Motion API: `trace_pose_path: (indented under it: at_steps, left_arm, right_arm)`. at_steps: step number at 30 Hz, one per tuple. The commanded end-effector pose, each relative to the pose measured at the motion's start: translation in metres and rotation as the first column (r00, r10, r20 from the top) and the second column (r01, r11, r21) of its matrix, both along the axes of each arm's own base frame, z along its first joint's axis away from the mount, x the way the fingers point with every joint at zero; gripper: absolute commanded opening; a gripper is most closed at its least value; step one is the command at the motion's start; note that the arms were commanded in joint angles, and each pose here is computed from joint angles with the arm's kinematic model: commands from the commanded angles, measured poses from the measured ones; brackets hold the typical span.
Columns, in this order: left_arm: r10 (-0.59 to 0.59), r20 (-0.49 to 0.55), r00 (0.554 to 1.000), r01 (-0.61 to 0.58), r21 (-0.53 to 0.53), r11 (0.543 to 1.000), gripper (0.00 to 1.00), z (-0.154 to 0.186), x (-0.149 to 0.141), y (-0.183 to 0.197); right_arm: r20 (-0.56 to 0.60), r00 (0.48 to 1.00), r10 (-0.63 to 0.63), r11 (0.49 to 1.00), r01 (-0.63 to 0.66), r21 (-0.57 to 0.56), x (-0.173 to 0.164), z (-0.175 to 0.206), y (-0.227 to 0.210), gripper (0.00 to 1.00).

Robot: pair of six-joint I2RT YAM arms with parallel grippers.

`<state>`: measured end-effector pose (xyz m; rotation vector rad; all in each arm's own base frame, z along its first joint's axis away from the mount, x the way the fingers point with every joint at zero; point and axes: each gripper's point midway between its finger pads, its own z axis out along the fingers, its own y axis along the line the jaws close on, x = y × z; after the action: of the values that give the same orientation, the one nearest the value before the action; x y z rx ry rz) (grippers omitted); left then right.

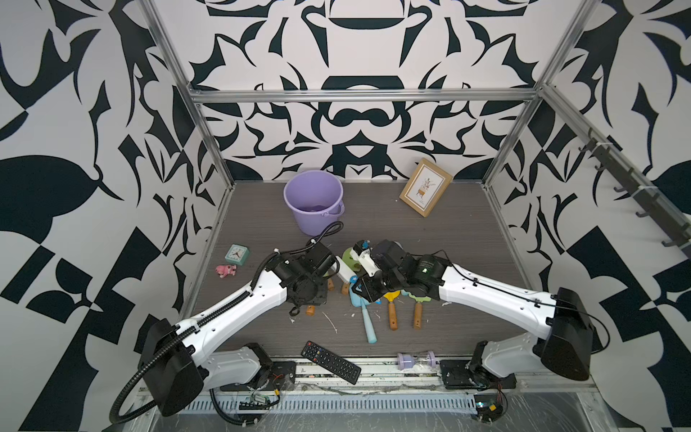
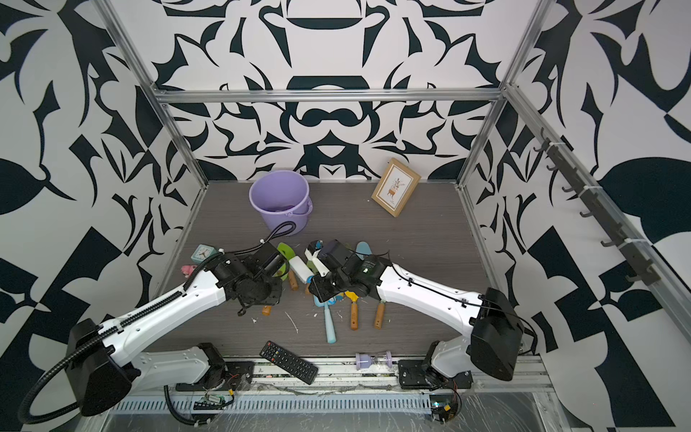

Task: Brush the soil off the hand trowel and place it into the bucket
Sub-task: Pick up the hand trowel from the center of the board, then brush off the soil from the hand trowel.

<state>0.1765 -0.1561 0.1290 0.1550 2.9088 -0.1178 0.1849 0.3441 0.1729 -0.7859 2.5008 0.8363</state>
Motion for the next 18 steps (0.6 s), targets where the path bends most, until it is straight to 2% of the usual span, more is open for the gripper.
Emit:
trace_pose_path:
  at_steps: [1,5,9,18]
  left_arm:
    - [-0.042,-0.109,0.993,0.051,0.086,0.995,0.0,0.012,-0.027,0.023]
    - [-0.08,-0.167,0.983,0.109,0.177,0.978,0.0,0.024,-0.04,0.043]
    - [-0.116,-0.197,0.974,0.149,0.161,0.976,0.0,0.024,-0.049,0.044]
    - [-0.11,-0.219,0.969,0.148,0.162,0.976,0.0,0.019,-0.052,0.044]
  right_arm:
    - [0.052,0.997,0.056,0.998,-0.057,0.025,-0.006,0.021,0.013,0.0]
    - [0.068,0.993,0.092,0.996,-0.092,-0.001,-0.01,0.019,0.022,0.0]
    - [0.078,0.99,0.118,0.993,-0.118,0.003,-0.014,0.019,0.034,0.0]
    - [0.106,0.978,0.179,0.983,-0.182,0.027,-0.028,0.026,0.064,0.0]
